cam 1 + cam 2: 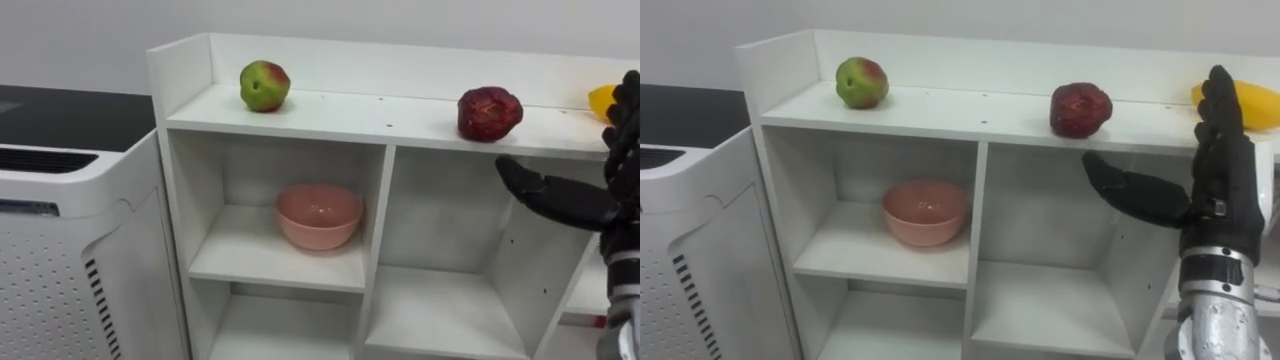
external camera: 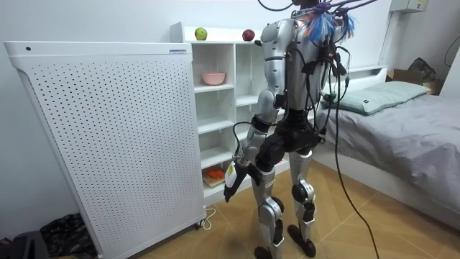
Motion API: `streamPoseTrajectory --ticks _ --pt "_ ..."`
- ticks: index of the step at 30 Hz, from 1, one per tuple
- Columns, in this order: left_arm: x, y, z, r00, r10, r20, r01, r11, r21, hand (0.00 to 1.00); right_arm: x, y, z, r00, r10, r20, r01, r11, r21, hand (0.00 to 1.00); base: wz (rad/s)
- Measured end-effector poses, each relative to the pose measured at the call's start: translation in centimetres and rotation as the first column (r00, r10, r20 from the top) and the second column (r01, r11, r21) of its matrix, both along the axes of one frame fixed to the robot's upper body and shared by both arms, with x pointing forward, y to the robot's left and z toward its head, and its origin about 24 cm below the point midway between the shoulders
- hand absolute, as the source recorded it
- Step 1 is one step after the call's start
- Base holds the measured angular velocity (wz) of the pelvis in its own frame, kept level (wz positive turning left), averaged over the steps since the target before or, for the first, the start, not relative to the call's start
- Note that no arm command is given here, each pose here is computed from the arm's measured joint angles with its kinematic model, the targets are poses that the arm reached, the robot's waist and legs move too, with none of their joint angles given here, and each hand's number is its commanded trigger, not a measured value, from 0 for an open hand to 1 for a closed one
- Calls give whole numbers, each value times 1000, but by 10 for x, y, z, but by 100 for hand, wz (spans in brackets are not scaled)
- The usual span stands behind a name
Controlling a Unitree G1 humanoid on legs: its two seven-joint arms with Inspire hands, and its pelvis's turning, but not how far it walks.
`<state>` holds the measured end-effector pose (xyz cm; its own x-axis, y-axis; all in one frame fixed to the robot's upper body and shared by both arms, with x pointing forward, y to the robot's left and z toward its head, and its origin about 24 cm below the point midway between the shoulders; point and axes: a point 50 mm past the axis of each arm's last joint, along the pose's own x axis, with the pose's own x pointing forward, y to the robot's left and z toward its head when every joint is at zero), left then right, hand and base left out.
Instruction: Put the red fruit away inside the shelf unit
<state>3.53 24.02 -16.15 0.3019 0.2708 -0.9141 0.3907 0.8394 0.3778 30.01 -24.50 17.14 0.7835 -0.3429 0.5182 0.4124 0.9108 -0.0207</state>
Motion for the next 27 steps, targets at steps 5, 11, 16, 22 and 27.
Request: streamPoseTrajectory --ticks 5,11,16,22,27 --pt "0 2 0 1000 2 -5 -2 1000 5 0 2 -2 -4 1000 0 -22 0 1000 14 0 0" --pt "-3 4 1 1000 3 -18 -3 1000 2 0 11 0 7 999 30 -19 -29 999 32 0 0" --pt "-4 8 1 1000 3 -23 -3 1000 7 0 15 4 16 999 49 11 -49 998 32 0 3" --pt "-3 8 1 1000 2 -20 -2 1000 7 0 18 8 10 995 90 -31 -89 996 11 0 3" --pt "-3 8 2 1000 2 -20 -2 1000 7 0 20 12 7 991 121 -48 -121 993 -4 0 0"
